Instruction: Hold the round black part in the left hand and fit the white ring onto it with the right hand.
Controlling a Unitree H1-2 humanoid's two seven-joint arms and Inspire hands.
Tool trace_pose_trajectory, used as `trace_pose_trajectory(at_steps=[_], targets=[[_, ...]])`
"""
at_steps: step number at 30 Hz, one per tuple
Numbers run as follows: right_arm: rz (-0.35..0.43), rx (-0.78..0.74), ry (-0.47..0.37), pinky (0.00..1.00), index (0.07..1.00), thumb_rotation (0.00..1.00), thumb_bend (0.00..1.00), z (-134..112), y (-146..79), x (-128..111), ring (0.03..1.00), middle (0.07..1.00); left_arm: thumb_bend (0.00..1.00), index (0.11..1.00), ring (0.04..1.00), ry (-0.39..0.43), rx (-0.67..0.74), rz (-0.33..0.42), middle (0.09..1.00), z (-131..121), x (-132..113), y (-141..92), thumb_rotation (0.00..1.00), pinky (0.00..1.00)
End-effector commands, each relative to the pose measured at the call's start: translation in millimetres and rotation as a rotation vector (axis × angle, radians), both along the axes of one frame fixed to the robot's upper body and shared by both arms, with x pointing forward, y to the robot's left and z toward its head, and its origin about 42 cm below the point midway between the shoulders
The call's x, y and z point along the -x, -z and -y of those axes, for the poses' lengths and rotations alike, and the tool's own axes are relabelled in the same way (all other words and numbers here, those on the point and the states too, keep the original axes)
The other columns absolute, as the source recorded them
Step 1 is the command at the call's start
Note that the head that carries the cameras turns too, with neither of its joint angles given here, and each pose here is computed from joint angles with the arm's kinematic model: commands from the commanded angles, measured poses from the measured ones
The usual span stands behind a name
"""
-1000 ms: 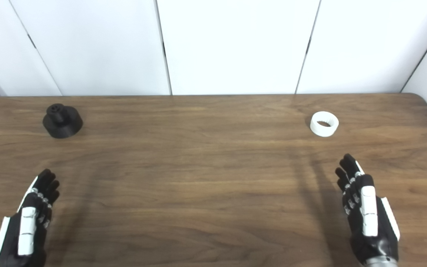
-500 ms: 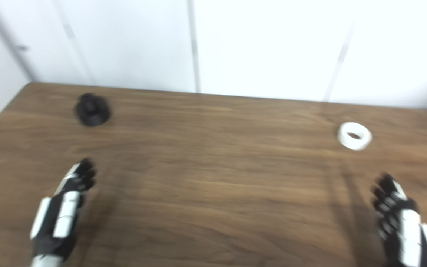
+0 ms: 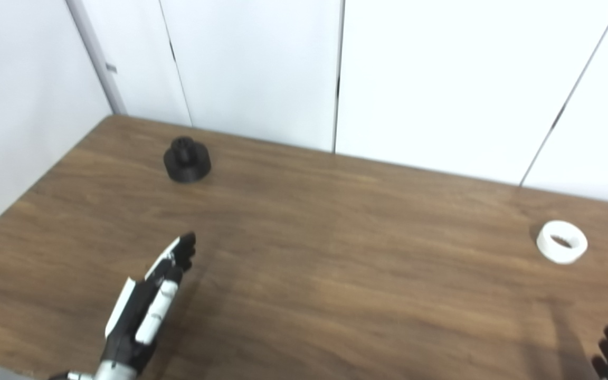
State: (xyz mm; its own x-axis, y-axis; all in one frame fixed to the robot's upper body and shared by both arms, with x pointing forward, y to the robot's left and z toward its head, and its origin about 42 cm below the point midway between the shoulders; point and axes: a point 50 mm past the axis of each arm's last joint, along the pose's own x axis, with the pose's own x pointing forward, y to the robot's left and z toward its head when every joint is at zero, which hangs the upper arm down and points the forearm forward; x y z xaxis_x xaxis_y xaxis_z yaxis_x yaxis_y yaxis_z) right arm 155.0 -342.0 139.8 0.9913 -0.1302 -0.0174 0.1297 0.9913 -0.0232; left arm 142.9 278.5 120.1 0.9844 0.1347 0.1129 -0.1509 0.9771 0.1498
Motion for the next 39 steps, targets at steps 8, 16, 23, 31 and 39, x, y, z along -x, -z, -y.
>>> trace_pose_trajectory(at_steps=[8,16,23,31,39], targets=[[0.071,0.037,-0.004,1.00,0.936,1.00,0.55,6.4,-5.2,-1.6,0.991,0.969,0.56,0.923,0.944,-0.028,0.019,0.040,0.942,18.5,4.7,5.5,0.86,0.93],[0.070,0.032,-0.011,1.00,0.937,1.00,0.55,11.1,-0.4,-0.3,0.990,0.968,0.56,0.915,0.938,-0.033,0.011,0.031,0.940,20.3,7.4,7.4,0.86,0.92],[0.068,0.030,-0.002,1.00,0.934,1.00,0.56,10.6,2.5,-0.2,0.989,0.968,0.55,0.927,0.951,-0.025,0.006,0.028,0.951,19.3,8.3,10.7,0.88,0.94],[0.061,0.034,0.000,1.00,0.939,1.00,0.57,8.8,3.3,0.1,0.999,0.978,0.58,0.927,0.948,-0.051,-0.012,0.021,0.946,13.4,9.6,13.1,0.81,0.95],[0.060,0.027,0.001,1.00,0.948,1.00,0.56,5.9,3.5,-0.3,1.000,0.982,0.64,0.935,0.924,-0.121,-0.110,0.060,0.942,2.8,4.5,-7.5,0.57,0.88]])
